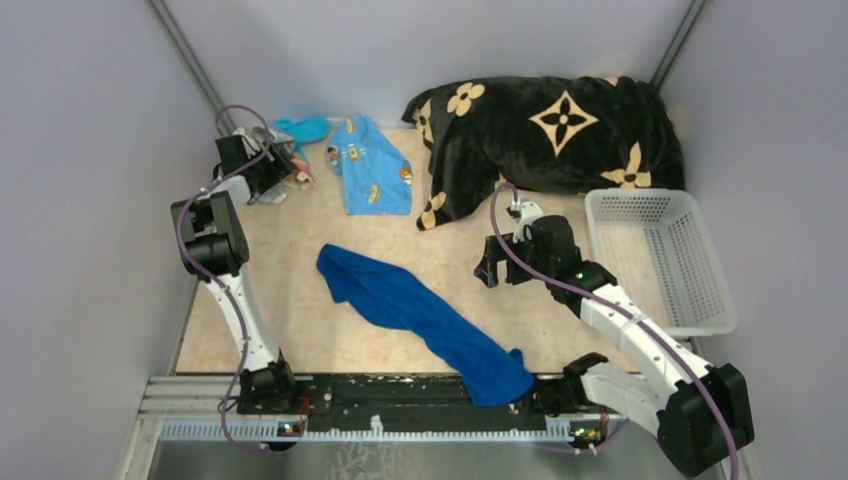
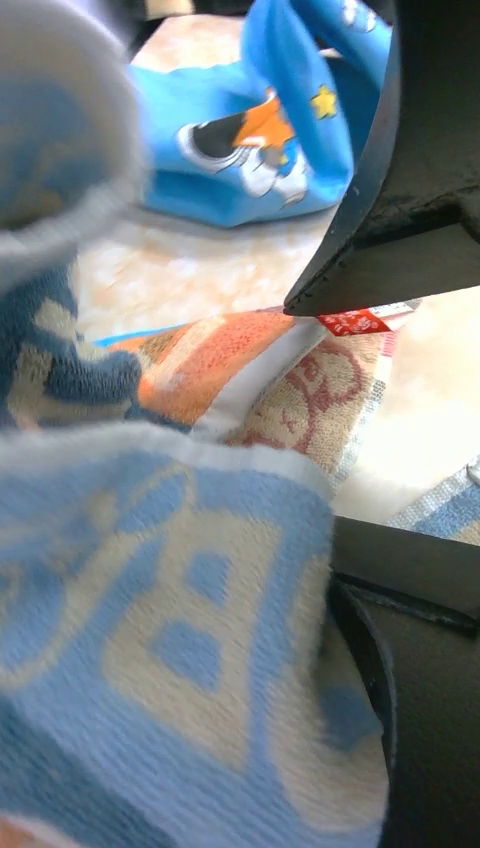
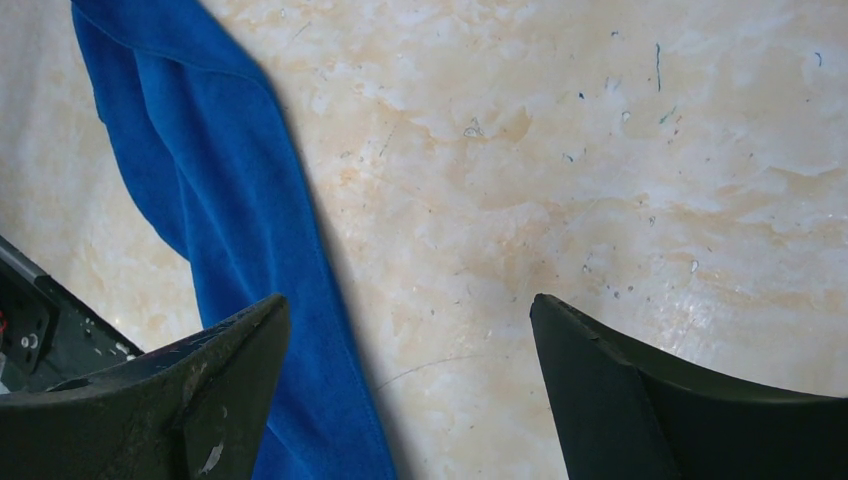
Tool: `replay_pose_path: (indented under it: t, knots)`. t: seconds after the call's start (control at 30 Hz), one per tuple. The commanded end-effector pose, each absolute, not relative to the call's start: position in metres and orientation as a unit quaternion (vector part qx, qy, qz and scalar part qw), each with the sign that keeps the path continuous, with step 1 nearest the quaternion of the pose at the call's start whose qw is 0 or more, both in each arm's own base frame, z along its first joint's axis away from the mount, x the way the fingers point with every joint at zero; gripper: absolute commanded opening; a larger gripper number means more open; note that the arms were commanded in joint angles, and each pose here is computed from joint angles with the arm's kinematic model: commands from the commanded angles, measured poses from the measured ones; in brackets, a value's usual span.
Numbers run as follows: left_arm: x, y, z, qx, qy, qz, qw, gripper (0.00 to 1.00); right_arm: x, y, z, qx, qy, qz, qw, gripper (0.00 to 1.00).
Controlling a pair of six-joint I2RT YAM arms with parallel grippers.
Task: Roll the towels
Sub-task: Move the towel to the corner of the board, then move the towel to the center of the board.
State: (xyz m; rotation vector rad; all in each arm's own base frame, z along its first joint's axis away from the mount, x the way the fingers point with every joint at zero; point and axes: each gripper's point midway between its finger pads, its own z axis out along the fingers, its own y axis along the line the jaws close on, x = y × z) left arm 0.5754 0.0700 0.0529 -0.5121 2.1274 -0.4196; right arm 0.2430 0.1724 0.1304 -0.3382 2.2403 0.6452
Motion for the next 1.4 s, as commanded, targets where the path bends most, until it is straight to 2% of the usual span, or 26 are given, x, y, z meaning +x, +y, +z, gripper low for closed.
replay_pose_path:
  t: [0.0, 0.1, 0.3, 0.53, 0.8, 0.93, 1.0, 1.07, 1.2, 1.37]
  knots:
    - [0.586, 0.113, 0.048, -0.244, 0.848, -0.156, 0.444, 0.78, 0.244, 0.177, 0.146, -0.148, 0.872, 0.257, 0.389, 0.91]
    - [0.589, 0.103, 0.074, -0.221, 0.842, -0.176, 0.46, 0.78, 0.233, 0.186, 0.14, -0.167, 0.879, 0.262, 0.363, 0.91]
    - [0.55, 0.036, 0.104, -0.175, 0.848, -0.204, 0.457, 0.79, 0.207, 0.214, 0.103, -0.227, 0.898, 0.238, 0.293, 0.9]
    - [0.482, -0.026, 0.129, -0.152, 0.861, -0.188, 0.448, 0.79, 0.189, 0.242, 0.057, -0.292, 0.911, 0.193, 0.219, 0.72]
    - [0.399, -0.061, 0.136, -0.131, 0.876, -0.198, 0.42, 0.81, 0.192, 0.245, 0.02, -0.322, 0.922, 0.147, 0.159, 0.35]
    - [0.367, -0.072, 0.148, -0.113, 0.873, -0.214, 0.423, 0.81, 0.229, 0.225, 0.017, -0.284, 0.937, 0.086, 0.182, 0.12]
    - [0.352, -0.071, 0.149, -0.111, 0.875, -0.212, 0.421, 0.81, 0.262, 0.211, 0.025, -0.24, 0.945, 0.077, 0.206, 0.05]
    - [0.338, -0.07, 0.147, -0.111, 0.878, -0.209, 0.416, 0.81, 0.294, 0.201, 0.041, -0.206, 0.946, 0.065, 0.243, 0.03]
    - [0.313, -0.073, 0.131, -0.116, 0.885, -0.215, 0.397, 0.8, 0.35, 0.197, 0.069, -0.169, 0.938, 0.074, 0.295, 0.05]
    - [0.298, -0.09, 0.122, -0.113, 0.889, -0.239, 0.374, 0.77, 0.37, 0.201, 0.081, -0.182, 0.933, 0.072, 0.301, 0.2]
